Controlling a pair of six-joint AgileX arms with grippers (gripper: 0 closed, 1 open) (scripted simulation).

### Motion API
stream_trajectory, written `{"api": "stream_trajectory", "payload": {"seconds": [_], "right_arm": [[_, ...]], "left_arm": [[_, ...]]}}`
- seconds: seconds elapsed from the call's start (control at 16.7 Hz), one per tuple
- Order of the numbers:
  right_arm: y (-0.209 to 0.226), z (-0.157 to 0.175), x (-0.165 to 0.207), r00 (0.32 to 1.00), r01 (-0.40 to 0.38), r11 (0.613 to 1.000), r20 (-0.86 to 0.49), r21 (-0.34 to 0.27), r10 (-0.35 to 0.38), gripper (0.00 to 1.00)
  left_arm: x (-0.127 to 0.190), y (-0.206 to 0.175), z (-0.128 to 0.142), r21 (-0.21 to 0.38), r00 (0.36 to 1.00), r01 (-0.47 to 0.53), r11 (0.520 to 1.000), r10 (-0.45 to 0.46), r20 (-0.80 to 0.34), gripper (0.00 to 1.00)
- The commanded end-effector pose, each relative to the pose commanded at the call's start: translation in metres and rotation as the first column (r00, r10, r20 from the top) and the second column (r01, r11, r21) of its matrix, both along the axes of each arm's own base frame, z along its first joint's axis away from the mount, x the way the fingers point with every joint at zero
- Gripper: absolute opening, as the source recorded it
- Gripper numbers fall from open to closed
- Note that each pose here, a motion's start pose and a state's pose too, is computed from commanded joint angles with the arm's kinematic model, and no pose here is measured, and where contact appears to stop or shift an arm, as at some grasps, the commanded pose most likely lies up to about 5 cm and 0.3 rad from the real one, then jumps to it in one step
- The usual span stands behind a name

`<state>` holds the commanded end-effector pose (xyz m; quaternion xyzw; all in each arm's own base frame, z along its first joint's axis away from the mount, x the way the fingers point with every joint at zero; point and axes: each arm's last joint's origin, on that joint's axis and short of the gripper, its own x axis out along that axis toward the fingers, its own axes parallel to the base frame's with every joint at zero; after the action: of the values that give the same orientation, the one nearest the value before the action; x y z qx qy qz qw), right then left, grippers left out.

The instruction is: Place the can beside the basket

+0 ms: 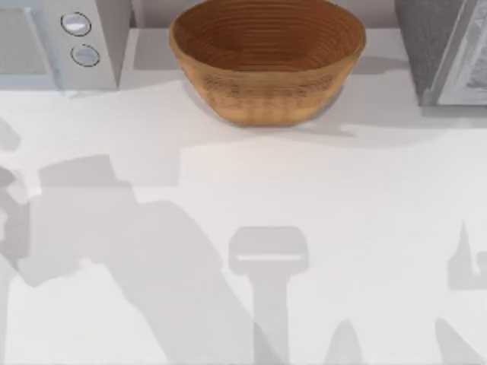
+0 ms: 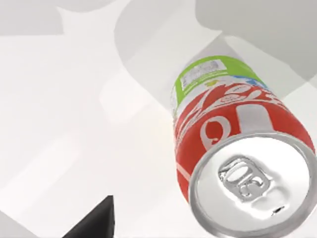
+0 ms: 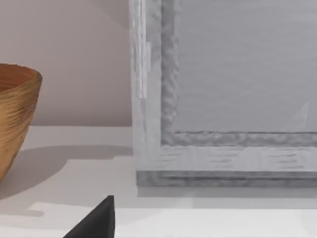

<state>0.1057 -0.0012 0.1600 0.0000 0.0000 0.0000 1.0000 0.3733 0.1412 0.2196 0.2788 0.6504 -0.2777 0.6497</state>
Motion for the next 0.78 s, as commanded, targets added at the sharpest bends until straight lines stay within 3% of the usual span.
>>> {"api": "stream_trajectory", "payload": {"seconds": [0.48, 0.72, 0.78], "right_arm": [[0.000, 0.000, 0.000, 1.000, 0.000, 1.000, 0.000, 0.000, 0.000, 1.00], [0.000, 0.000, 0.000, 1.000, 0.000, 1.000, 0.000, 0.000, 0.000, 1.00], [0.000, 0.000, 0.000, 1.000, 0.000, 1.000, 0.000, 0.000, 0.000, 1.00]], "left_arm": [[0.000, 0.002, -0.057, -0.001, 1.000, -0.003, 1.000, 0.003, -0.001, 1.00], [0.000, 0.002, -0.060, -0.002, 1.000, -0.003, 1.000, 0.003, -0.002, 1.00], [0.000, 0.002, -0.060, -0.002, 1.000, -0.003, 1.000, 0.003, -0.002, 0.92]]}}
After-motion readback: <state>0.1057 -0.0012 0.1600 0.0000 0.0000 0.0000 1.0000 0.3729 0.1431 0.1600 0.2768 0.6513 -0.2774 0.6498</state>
